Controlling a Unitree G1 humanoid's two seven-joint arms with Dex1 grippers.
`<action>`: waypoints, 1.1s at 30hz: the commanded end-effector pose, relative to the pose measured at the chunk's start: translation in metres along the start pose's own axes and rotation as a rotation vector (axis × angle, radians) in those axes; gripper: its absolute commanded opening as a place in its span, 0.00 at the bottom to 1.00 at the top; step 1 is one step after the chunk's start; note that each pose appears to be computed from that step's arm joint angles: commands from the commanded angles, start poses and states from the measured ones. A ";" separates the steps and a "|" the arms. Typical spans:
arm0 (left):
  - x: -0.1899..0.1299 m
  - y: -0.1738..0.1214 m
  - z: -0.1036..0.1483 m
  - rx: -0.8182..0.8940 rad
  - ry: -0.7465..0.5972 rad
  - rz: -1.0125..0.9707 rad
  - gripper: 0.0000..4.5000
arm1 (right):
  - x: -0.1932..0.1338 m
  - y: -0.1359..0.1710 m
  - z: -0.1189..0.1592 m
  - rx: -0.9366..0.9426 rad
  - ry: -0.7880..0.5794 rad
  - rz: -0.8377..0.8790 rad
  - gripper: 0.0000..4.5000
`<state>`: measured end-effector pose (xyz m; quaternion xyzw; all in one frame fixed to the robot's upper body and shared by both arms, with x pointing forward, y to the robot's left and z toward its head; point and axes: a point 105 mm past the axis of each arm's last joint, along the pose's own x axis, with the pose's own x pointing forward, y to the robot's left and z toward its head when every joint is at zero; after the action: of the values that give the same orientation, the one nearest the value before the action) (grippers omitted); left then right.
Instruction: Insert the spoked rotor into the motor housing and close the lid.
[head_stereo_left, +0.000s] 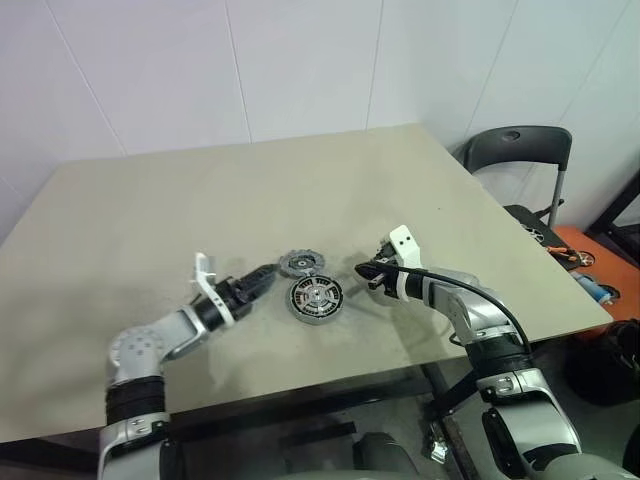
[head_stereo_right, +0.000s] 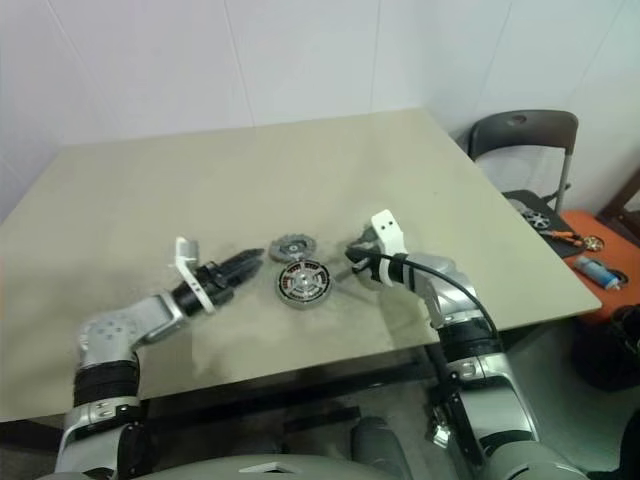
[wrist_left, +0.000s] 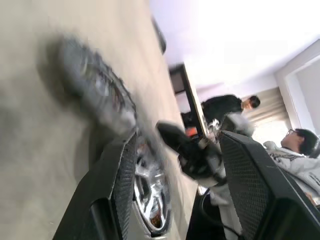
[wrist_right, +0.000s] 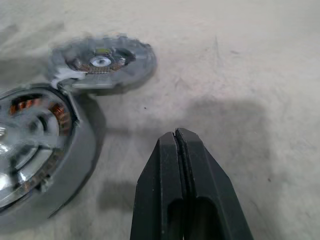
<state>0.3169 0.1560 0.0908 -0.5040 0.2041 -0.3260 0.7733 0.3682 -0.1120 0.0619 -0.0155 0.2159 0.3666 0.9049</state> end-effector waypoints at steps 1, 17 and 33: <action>-0.012 -0.035 0.029 0.100 -0.048 -0.081 0.61 | 0.004 0.006 0.017 -0.035 -0.047 0.015 0.00; -0.044 -0.073 0.072 0.598 -0.147 -0.054 0.62 | -0.007 0.055 0.073 -0.184 -0.165 0.272 0.00; -0.057 -0.038 0.018 1.267 0.425 -0.086 0.62 | 0.014 0.083 0.056 -0.440 -0.050 0.380 0.00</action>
<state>0.2759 0.1991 0.1276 0.0942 0.1137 -0.4981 0.8545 0.3383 -0.0385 0.1000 -0.1506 0.1440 0.5639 0.7991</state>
